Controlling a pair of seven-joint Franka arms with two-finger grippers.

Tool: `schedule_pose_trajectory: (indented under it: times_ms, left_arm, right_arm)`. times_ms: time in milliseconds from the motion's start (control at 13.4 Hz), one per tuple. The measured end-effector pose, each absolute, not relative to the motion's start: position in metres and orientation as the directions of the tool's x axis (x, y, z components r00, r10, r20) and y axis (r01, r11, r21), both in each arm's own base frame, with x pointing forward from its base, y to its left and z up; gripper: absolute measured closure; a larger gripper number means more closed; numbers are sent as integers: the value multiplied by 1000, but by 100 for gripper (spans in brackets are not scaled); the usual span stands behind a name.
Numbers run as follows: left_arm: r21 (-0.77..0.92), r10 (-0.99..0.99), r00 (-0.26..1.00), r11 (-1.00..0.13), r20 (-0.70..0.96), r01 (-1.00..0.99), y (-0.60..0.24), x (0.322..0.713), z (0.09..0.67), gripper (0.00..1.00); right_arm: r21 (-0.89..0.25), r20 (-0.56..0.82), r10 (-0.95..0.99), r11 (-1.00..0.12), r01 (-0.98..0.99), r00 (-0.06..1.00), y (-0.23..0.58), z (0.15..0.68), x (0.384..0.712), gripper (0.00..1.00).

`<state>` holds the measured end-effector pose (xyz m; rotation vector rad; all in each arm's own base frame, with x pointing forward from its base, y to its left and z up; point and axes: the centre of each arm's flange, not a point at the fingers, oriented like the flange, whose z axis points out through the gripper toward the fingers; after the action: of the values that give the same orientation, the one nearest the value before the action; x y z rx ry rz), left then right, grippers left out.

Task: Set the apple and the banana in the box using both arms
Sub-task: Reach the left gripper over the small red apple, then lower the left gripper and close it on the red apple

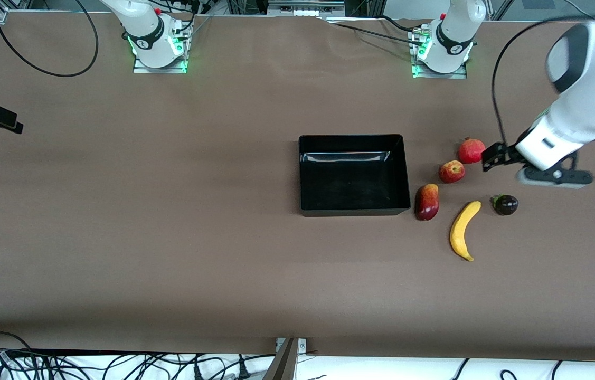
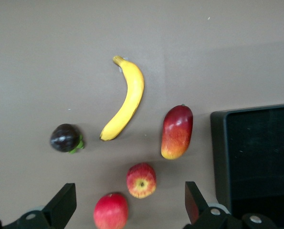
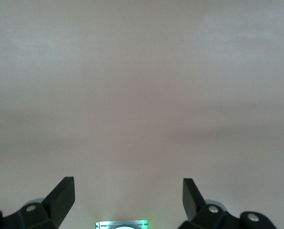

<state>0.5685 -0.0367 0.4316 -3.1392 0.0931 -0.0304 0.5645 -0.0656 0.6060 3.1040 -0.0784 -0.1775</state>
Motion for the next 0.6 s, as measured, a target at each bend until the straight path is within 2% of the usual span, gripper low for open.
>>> schedule_pose_trajectory:
  times_ms: [299, 598]
  left_arm:
    - [3, -61, 997, -998, -45, -61, -36, 542, 340, 0]
    - [9, -62, 991, -998, -120, -61, -35, 524, 274, 0]
  right_arm:
    - [40, -139, -36, -999, -31, 990, -53, 591, 564, 0]
    - [56, -122, -65, -997, -58, 990, -47, 574, 570, 0]
